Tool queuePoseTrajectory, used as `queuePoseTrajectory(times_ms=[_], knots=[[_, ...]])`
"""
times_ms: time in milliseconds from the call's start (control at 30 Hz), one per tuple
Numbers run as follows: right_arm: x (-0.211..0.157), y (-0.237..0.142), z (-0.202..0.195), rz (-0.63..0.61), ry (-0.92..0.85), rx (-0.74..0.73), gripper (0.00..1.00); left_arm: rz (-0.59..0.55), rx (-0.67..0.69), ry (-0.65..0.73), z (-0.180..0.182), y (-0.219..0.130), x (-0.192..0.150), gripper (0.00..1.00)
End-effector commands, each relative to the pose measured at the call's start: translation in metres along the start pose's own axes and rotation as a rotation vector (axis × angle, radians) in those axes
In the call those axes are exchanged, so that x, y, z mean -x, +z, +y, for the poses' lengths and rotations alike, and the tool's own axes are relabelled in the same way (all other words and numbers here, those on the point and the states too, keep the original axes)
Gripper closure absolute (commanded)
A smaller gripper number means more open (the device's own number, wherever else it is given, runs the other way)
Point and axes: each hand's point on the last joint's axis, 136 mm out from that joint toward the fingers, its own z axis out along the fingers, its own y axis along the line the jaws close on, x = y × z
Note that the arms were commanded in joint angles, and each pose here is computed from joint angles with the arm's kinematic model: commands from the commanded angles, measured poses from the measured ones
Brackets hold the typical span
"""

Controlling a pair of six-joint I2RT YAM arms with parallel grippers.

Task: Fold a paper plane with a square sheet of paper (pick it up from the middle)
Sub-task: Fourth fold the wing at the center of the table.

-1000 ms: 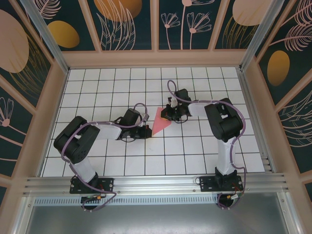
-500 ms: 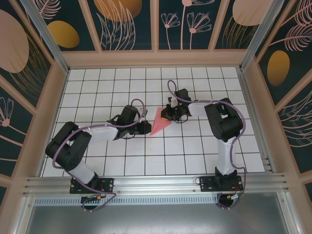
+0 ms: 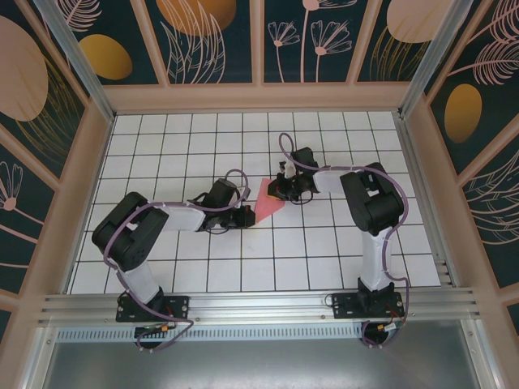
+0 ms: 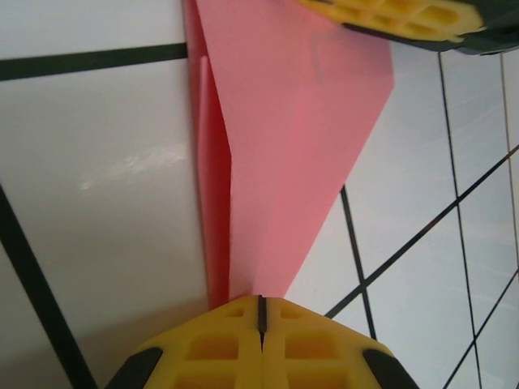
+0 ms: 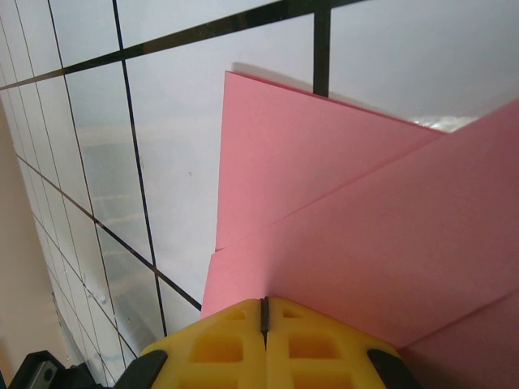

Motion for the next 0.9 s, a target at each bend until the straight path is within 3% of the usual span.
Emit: queuePoseTrajectory(times_ms=[0,233,433,533,867], knots=[[-0.025,0.017,-0.074,0.04,0.115,-0.237,0.96,0.024,0.056,-0.029,0.013,0.005,-0.006,0.96],[-0.01,0.01,-0.051,0.012,0.069,-0.186,0.96,0.035,0.074,-0.05,0.021,0.007,-0.014,0.98],[0.009,-0.012,0.01,-0.038,-0.05,-0.03,0.95,0.044,0.081,-0.064,0.026,0.007,-0.021,0.99],[-0.002,-0.015,0.033,0.001,-0.095,0.046,0.94,0.045,0.081,-0.067,0.027,0.006,-0.022,0.99],[-0.048,-0.011,0.044,0.091,-0.124,0.066,0.94,0.048,0.077,-0.067,0.026,0.007,-0.022,1.0]])
